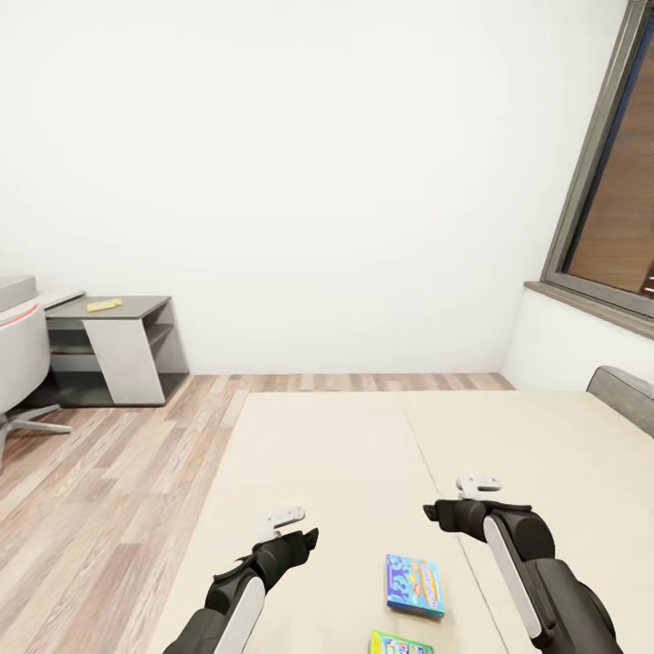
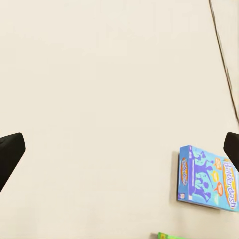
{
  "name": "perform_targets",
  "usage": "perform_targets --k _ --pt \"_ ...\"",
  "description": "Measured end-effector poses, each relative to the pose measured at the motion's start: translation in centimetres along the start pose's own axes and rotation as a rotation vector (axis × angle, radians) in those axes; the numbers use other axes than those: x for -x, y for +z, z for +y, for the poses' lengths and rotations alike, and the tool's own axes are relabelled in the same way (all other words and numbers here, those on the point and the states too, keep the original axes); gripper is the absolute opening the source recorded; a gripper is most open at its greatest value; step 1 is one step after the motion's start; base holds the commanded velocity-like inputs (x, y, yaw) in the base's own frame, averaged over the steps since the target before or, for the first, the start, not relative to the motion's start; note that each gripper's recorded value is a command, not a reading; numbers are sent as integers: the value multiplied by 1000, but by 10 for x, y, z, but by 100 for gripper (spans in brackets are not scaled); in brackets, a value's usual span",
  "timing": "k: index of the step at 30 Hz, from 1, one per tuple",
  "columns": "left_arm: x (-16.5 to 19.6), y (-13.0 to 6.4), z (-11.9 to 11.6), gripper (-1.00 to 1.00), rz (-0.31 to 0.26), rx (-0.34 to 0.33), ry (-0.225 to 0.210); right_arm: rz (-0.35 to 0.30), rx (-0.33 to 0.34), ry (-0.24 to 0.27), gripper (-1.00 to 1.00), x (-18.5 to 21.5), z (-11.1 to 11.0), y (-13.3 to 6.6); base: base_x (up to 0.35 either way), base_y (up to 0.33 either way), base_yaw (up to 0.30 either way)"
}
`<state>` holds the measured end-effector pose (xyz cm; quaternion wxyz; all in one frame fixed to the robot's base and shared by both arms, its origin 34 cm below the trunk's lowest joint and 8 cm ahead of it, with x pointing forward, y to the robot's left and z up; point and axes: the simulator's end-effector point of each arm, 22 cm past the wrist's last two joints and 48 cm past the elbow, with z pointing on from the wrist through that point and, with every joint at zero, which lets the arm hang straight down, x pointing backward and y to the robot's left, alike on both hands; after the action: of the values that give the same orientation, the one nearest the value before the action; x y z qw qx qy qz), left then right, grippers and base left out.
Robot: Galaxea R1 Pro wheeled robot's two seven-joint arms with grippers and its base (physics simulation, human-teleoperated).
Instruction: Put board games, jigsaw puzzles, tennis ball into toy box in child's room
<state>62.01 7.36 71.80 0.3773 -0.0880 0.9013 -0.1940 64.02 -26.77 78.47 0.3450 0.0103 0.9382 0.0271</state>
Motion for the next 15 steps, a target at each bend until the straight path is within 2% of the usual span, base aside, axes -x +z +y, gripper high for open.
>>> perform_targets --k 3,4,7,13,15 --pt "0 0 0 100 -1 -1 0 15 0 3 100 -3 -1 0 0 -3 -33" --pt "1 0 -1 100 0 -3 -2 80 42 41 100 -16 5 3 0 0 -4" --pt "1 0 0 100 0 -3 -5 127 92 87 100 -32 14 11 0 0 -3" --pt "1 0 1 100 2 -2 -11 203 127 136 100 -56 19 25 0 0 0" --pt "0 -1 0 100 6 -11 -31 222 124 154 100 -61 14 29 0 0 0"
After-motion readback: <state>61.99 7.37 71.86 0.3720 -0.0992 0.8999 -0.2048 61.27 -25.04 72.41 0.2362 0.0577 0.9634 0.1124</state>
